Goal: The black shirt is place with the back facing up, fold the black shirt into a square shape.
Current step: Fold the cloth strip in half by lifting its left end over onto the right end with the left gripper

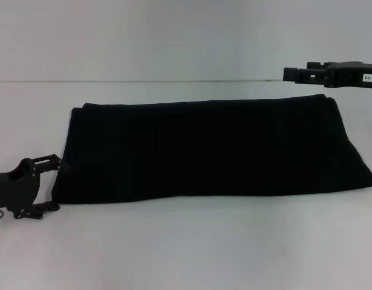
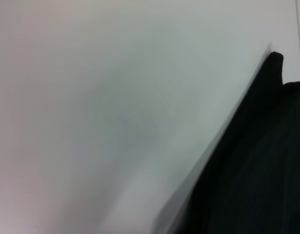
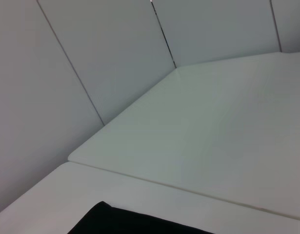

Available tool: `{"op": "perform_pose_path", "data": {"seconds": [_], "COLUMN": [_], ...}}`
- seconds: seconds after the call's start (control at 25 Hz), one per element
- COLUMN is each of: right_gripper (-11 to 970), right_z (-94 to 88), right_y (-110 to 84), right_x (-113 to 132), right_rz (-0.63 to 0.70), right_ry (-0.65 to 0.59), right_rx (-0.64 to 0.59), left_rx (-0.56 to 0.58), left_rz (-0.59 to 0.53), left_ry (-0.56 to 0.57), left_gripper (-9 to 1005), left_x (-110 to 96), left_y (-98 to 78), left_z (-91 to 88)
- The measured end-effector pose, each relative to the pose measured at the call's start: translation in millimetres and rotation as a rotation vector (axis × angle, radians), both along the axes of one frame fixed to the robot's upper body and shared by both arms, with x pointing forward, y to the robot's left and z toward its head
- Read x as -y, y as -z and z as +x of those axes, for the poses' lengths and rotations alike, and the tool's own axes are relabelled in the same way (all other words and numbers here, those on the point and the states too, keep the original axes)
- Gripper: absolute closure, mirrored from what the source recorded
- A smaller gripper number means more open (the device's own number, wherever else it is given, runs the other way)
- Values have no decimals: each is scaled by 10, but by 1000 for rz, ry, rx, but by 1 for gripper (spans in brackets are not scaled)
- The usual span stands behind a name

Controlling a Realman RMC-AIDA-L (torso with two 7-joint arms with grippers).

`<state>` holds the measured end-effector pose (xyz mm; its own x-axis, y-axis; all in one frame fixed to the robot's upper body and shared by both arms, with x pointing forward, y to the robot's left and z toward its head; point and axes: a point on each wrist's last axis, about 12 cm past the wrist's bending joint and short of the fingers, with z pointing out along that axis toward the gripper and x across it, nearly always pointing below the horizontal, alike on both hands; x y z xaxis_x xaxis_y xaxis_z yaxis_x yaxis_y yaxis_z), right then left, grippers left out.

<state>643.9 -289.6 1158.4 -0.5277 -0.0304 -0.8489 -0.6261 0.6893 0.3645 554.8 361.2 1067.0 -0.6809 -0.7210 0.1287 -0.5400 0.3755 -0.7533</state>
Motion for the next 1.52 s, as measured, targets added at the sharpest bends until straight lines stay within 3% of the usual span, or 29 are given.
{"op": "perform_pose_path", "data": {"seconds": [0.6, 1.52], "right_gripper": [39, 40], "right_z": [2, 13], "right_y": [1, -15], "right_x": [-4, -18], "right_rz": [1, 5], "right_ry": [2, 0], "right_rx": [1, 5], "left_rx": [20, 111], "left_rz": [9, 88], "left_ry": [13, 129], "left_gripper": [76, 76], "left_x": [11, 38], "left_y": [-44, -35], "left_z": [55, 52]}}
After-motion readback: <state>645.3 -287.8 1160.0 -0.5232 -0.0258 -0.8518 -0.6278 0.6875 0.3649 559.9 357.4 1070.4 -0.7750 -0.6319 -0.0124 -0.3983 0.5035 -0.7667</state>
